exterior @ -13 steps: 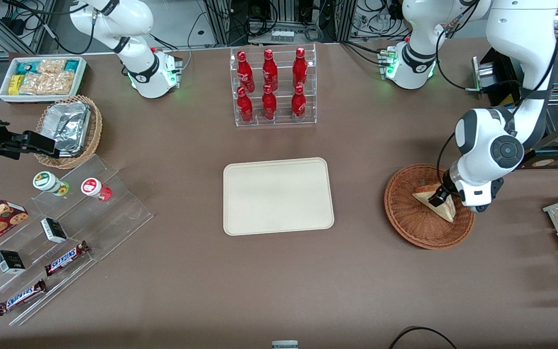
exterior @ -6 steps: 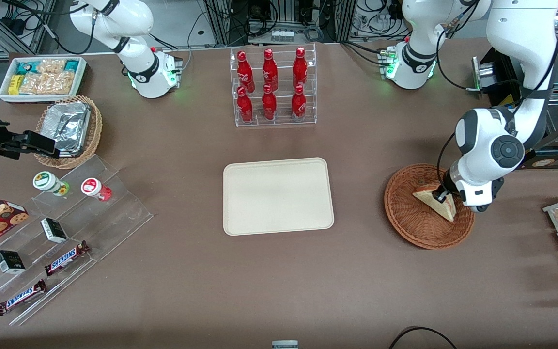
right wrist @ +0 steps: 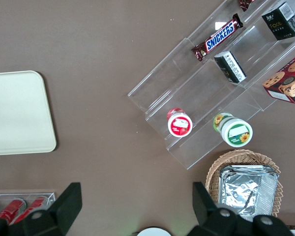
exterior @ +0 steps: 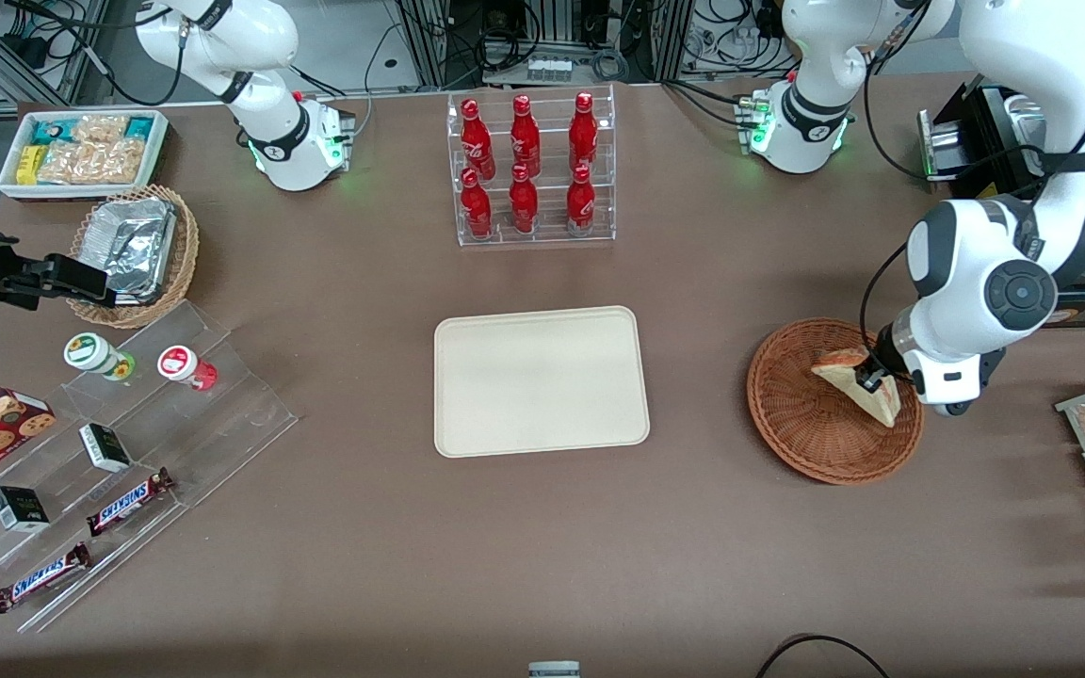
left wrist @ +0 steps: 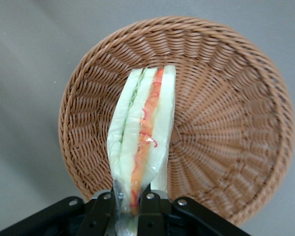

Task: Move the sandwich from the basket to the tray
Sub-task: 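Close the left gripper on the sandwich and lift it, then carry the sandwich with the left gripper over the cream tray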

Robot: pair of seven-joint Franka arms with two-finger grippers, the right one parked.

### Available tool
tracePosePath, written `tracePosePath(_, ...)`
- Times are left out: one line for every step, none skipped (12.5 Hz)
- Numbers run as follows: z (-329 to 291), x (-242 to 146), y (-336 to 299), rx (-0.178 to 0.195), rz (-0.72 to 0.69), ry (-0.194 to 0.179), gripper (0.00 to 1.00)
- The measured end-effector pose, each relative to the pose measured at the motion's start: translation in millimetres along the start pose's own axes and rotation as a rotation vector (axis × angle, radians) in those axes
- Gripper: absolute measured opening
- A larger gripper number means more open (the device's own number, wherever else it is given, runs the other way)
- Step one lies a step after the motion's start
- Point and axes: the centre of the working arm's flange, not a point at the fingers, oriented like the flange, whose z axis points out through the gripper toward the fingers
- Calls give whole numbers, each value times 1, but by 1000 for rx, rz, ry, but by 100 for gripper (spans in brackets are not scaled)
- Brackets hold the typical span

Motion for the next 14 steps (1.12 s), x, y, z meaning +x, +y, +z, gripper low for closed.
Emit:
tracePosePath(-8, -6, 8, 2, 18, 3, 15)
tracePosePath(-13, -15, 16, 1, 39, 7, 15)
tracePosePath(-16, -26, 26, -3, 64, 14, 15)
tracePosePath(-19, -38, 36, -7, 92, 21, 15)
tracePosePath(-24, -52, 48, -14, 122, 29, 15)
tracePosePath(-29, -67, 62, -22, 155, 39, 15)
tracePosePath(-34, -83, 76, -22, 189, 43, 15)
tracePosePath(-39, -100, 90, -13, 224, 42, 15)
tracePosePath(-42, -118, 106, -3, 263, 40, 15)
tracePosePath(-43, -140, 123, 6, 304, 40, 15)
tracePosePath(-41, -163, 141, 12, 348, 42, 15)
tracePosePath(-35, -187, 158, 15, 391, 45, 15)
tracePosePath(-27, -210, 173, 20, 431, 47, 15)
tracePosePath(-20, -230, 187, 22, 467, 49, 15)
